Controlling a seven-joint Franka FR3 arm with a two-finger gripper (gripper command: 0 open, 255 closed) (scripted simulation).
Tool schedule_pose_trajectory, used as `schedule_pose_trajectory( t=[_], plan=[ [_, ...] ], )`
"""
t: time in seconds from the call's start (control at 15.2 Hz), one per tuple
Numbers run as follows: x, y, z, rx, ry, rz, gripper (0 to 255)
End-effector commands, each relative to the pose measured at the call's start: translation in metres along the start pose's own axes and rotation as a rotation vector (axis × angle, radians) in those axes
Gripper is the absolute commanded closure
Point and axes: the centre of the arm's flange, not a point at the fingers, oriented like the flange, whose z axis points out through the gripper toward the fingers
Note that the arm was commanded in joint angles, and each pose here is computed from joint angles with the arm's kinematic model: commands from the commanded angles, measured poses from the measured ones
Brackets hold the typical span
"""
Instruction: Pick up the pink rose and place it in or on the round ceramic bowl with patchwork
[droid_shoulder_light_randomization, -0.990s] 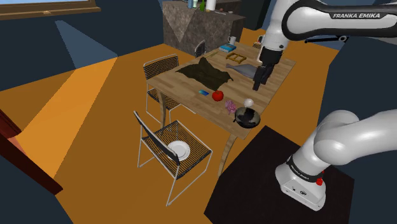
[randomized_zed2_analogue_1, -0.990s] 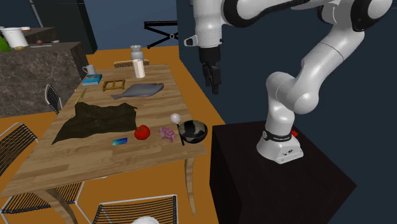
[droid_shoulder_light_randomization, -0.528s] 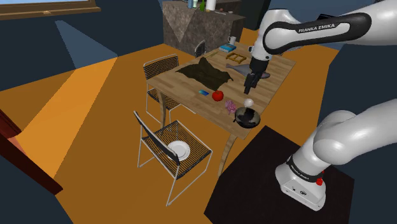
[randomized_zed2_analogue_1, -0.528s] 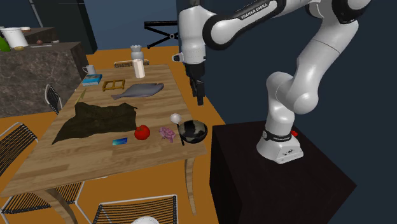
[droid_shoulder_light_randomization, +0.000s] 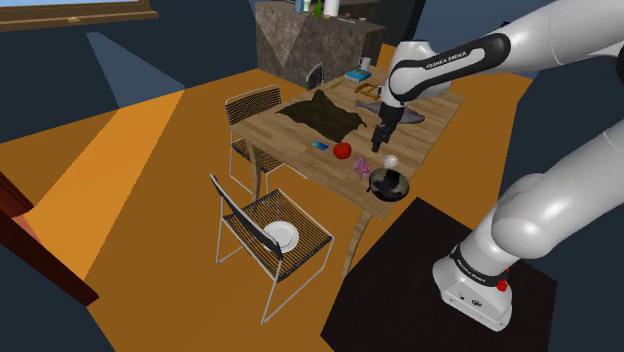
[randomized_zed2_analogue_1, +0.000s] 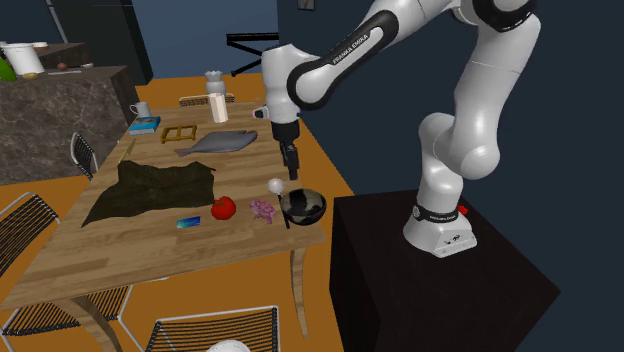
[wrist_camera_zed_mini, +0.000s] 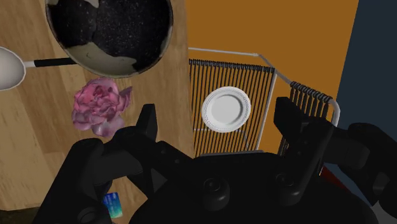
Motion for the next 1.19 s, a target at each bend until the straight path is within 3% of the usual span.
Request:
schedule_pose_trajectory(
  t=[0.0, 1.12],
  plan=[
    [0.014, 0.018, 0.015, -0.006, 0.004, -0.008, 0],
    [0.132, 0.146, 0.149, -0.038, 0.032, -0.069, 0]
  ],
)
